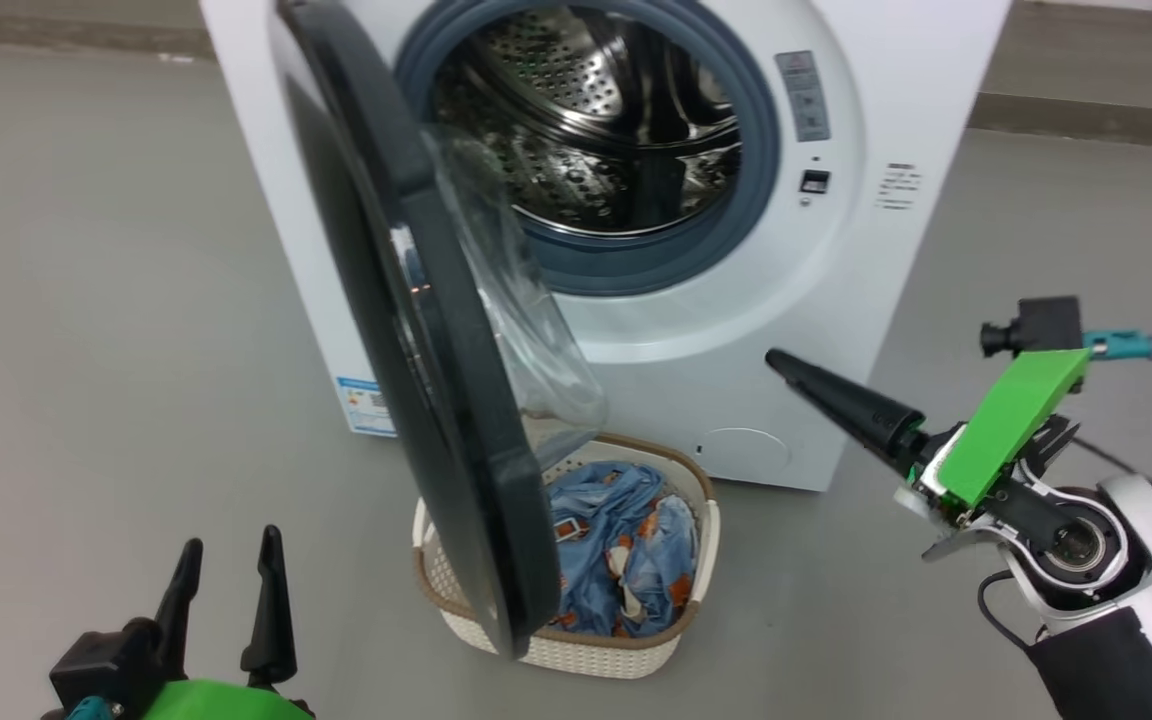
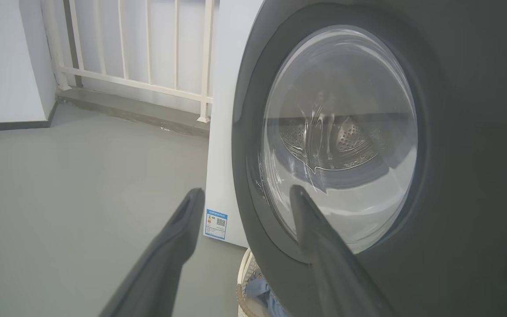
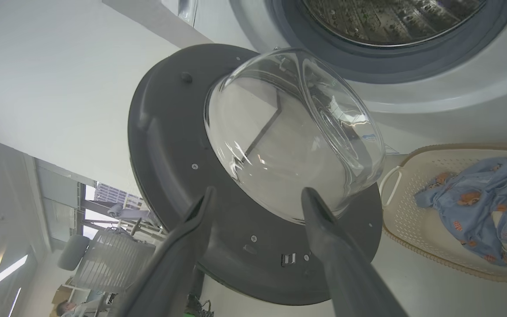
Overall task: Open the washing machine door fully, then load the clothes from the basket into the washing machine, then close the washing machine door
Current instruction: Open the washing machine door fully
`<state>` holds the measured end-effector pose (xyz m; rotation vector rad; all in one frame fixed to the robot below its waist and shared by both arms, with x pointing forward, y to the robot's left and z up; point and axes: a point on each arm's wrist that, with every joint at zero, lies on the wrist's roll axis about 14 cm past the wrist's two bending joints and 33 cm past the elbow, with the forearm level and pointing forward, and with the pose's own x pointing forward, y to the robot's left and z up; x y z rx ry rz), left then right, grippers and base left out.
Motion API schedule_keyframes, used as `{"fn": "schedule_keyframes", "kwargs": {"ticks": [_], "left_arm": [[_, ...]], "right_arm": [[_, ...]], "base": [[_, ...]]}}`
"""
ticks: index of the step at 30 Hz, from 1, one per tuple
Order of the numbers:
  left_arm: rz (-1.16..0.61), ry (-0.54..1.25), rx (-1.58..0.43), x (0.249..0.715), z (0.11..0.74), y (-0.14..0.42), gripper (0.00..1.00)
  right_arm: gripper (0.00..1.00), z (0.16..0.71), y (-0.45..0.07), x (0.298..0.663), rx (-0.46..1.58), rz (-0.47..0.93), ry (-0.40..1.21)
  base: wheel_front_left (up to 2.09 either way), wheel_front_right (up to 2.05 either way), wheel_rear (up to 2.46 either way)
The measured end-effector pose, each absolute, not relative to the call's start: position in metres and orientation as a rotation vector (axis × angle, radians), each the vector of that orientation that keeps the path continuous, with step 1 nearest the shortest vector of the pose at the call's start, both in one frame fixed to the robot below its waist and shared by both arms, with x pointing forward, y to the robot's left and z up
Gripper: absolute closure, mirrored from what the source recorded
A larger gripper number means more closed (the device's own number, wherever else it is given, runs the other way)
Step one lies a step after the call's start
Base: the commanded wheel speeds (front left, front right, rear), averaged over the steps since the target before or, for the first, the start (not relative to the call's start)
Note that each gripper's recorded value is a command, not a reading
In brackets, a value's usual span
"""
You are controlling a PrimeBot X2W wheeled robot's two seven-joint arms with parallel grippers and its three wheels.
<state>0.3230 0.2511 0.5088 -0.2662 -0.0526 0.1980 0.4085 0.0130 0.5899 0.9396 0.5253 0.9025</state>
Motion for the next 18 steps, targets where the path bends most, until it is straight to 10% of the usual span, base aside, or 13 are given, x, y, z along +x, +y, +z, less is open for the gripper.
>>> {"fn": "schedule_keyframes", "kwargs": {"ticks": [18], "left_arm": [[0.067,-0.067,-0.265,0.355,0.519,0.209,0.00]], "right_arm": [[0.00,0.596,-0.095,0.415,0.688,0.570,0.110]], "base": [[0.00,0.00,0.00]]}}
